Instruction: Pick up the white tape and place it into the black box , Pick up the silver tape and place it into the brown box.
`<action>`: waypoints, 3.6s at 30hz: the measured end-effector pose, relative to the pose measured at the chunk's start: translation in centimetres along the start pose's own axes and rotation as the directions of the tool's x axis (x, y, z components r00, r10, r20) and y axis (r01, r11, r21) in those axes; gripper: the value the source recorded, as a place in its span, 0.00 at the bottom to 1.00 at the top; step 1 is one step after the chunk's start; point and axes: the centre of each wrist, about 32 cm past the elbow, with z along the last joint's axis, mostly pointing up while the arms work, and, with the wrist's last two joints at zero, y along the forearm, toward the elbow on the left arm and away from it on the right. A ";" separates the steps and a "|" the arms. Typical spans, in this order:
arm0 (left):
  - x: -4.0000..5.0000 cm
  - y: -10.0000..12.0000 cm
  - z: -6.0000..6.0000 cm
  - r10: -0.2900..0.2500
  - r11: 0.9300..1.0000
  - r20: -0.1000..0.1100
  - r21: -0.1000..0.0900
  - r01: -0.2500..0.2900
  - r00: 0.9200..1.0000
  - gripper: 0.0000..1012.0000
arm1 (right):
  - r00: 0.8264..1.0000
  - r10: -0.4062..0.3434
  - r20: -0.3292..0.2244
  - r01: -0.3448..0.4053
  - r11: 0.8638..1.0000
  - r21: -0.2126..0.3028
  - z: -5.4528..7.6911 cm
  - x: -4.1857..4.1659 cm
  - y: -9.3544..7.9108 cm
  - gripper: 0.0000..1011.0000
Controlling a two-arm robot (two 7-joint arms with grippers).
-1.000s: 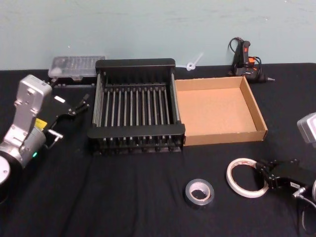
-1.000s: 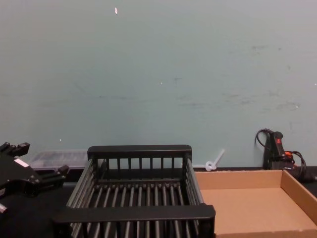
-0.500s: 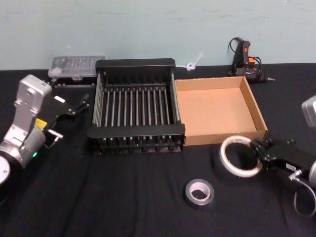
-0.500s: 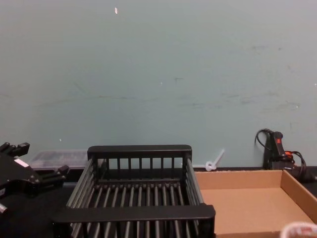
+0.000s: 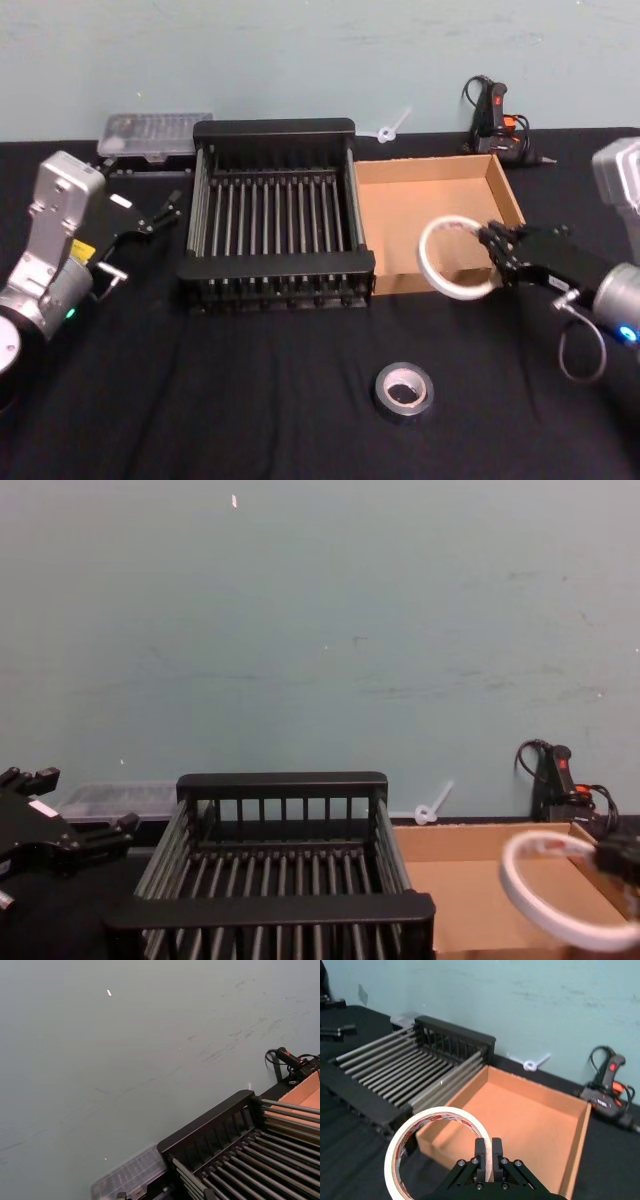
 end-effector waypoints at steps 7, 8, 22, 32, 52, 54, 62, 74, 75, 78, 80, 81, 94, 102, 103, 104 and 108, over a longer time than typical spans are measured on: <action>0.00 0.0 0.0 0.000 1.000 0.000 0.000 0.000 1.000 0.99 | 1.000 0.009 0.013 -0.010 0.999 0.041 1.1 0.26 2.3 0.08; 0.00 0.0 0.0 0.000 1.000 0.000 0.000 0.000 1.000 0.99 | 1.000 0.011 0.012 -0.011 0.999 0.044 1.1 0.40 2.7 0.08; 0.00 0.0 0.0 0.000 1.000 0.000 0.000 0.000 1.000 0.99 | 0.998 0.045 0.047 -0.048 0.996 0.072 2.9 1.13 7.4 0.08; 0.00 0.0 0.0 0.000 1.000 0.000 0.000 0.000 1.000 0.99 | 0.993 0.081 0.087 -0.088 0.993 0.081 4.1 0.99 10.2 0.08; 0.00 0.0 0.0 0.000 1.000 0.000 0.000 0.000 1.000 0.99 | 0.973 0.194 0.126 -0.202 0.977 0.062 5.2 -0.39 15.7 0.08; 0.00 0.0 0.0 0.000 1.000 0.000 0.000 0.000 1.000 0.99 | 0.970 0.207 0.130 -0.216 0.975 0.057 5.3 -0.66 16.3 0.08; 0.00 0.0 0.0 0.000 1.000 0.000 0.000 0.000 1.000 0.99 | 0.961 0.232 0.148 -0.241 0.970 0.043 5.6 -1.32 17.8 0.08; 0.00 0.0 0.0 0.000 1.000 0.000 0.000 0.000 1.000 0.99 | 0.960 0.233 0.153 -0.242 0.969 0.043 5.7 -1.41 18.0 0.08; 0.00 0.0 0.0 0.000 1.000 0.000 0.000 0.000 1.000 0.99 | 0.961 0.233 0.153 -0.242 0.969 0.043 5.7 -1.41 18.0 0.08; 0.00 0.0 0.0 0.000 1.000 0.000 0.000 0.000 1.000 0.99 | 0.961 0.233 0.152 -0.242 0.969 0.043 5.7 -1.40 18.0 0.08; 0.00 0.0 0.0 0.000 1.000 0.000 0.000 0.000 1.000 0.99 | 0.961 0.233 0.152 -0.242 0.969 0.043 5.7 -1.40 18.0 0.08; 0.00 0.0 0.0 0.000 1.000 0.000 0.000 0.000 1.000 0.99 | 0.961 0.233 0.151 -0.242 0.969 0.044 5.7 -1.40 18.0 0.08; 0.00 0.0 0.0 0.000 1.000 0.000 0.000 0.000 1.000 0.99 | 0.961 0.232 0.150 -0.241 0.969 0.044 5.7 -1.38 17.9 0.45; 0.00 0.0 0.0 0.000 1.000 0.000 0.000 0.000 1.000 0.99 | 0.961 0.233 0.149 -0.241 0.969 0.044 5.6 -1.37 17.9 0.69; 0.00 0.0 0.0 0.000 1.000 0.000 0.000 0.000 1.000 0.99 | 0.961 0.233 0.149 -0.241 0.969 0.044 5.6 -1.38 17.9 0.73; 0.00 0.0 0.0 0.000 1.000 0.000 0.000 0.000 1.000 0.99 | 0.961 0.233 0.149 -0.241 0.969 0.044 5.6 -1.38 17.9 0.77; 0.00 0.0 0.0 0.000 1.000 0.000 0.000 0.000 1.000 0.99 | 0.961 0.233 0.149 -0.241 0.969 0.044 5.6 -1.38 17.9 0.88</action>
